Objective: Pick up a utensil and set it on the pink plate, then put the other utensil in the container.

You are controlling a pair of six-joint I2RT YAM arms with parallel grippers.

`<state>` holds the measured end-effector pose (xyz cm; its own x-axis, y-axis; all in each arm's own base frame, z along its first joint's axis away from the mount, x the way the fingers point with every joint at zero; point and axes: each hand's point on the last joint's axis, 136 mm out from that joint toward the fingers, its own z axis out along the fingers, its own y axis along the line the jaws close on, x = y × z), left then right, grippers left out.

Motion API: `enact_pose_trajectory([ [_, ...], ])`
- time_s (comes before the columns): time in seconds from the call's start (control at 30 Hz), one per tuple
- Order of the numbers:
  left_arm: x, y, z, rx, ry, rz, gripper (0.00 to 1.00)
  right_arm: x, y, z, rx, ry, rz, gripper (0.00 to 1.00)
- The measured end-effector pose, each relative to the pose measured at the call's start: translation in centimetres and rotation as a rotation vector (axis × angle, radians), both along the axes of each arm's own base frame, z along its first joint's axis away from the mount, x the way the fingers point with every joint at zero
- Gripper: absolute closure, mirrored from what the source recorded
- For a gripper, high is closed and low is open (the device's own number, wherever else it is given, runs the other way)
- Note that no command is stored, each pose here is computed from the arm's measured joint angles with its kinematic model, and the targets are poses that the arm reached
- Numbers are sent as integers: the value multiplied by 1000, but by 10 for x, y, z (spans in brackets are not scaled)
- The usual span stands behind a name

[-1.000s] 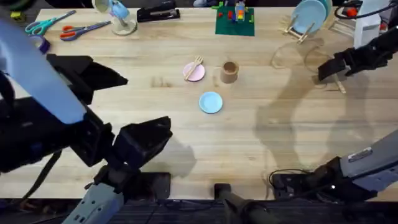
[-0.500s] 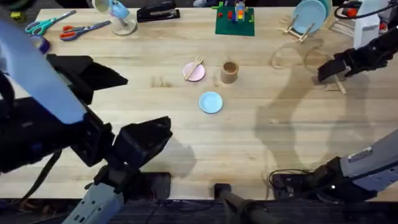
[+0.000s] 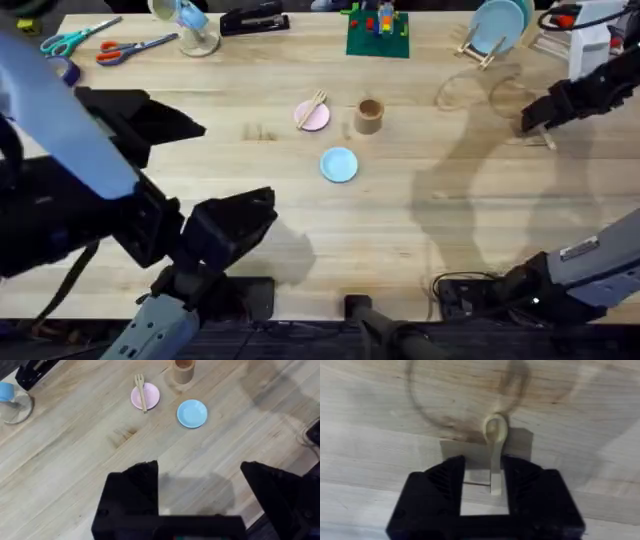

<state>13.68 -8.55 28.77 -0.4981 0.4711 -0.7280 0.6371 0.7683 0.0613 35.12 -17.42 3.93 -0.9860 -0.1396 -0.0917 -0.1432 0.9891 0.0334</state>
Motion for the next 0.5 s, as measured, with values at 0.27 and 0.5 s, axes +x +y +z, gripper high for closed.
enact_pose_trajectory([
  [0.27,0,0,0,0,0,0,8,-1,1,0,4,5,0,845],
  [0.5,0,0,0,0,0,0,8,-1,1,0,6,2,0,968],
])
